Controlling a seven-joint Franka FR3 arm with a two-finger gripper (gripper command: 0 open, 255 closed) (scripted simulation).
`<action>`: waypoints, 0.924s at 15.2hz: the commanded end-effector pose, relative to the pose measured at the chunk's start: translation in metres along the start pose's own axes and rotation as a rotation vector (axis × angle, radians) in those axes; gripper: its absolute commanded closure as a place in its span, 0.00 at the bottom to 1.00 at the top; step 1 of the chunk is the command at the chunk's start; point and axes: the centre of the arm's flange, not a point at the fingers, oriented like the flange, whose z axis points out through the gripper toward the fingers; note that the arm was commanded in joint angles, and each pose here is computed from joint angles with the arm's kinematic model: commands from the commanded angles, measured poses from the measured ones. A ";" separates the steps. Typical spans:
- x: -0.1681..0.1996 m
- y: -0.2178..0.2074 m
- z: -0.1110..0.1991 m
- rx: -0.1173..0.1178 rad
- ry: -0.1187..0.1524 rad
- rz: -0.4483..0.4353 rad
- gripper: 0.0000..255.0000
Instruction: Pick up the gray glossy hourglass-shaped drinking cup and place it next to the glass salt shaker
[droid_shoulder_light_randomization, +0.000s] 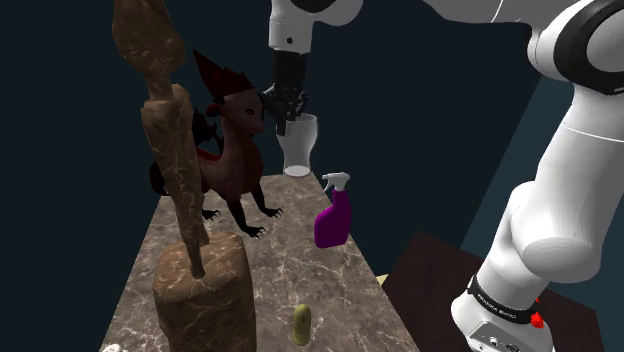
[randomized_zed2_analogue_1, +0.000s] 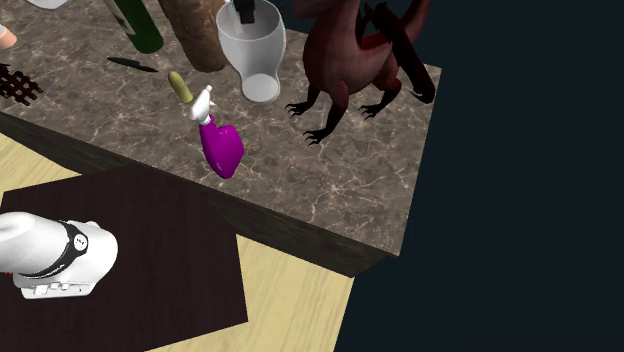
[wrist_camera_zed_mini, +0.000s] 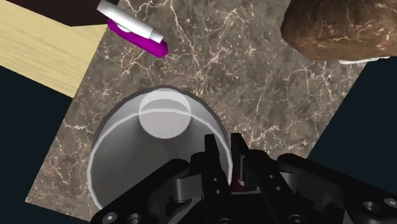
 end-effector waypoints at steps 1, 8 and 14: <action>-0.013 -0.023 0.002 0.000 0.001 0.001 1.00; -0.054 -0.105 0.016 0.000 0.001 0.001 1.00; -0.089 -0.175 0.028 0.000 0.001 0.001 1.00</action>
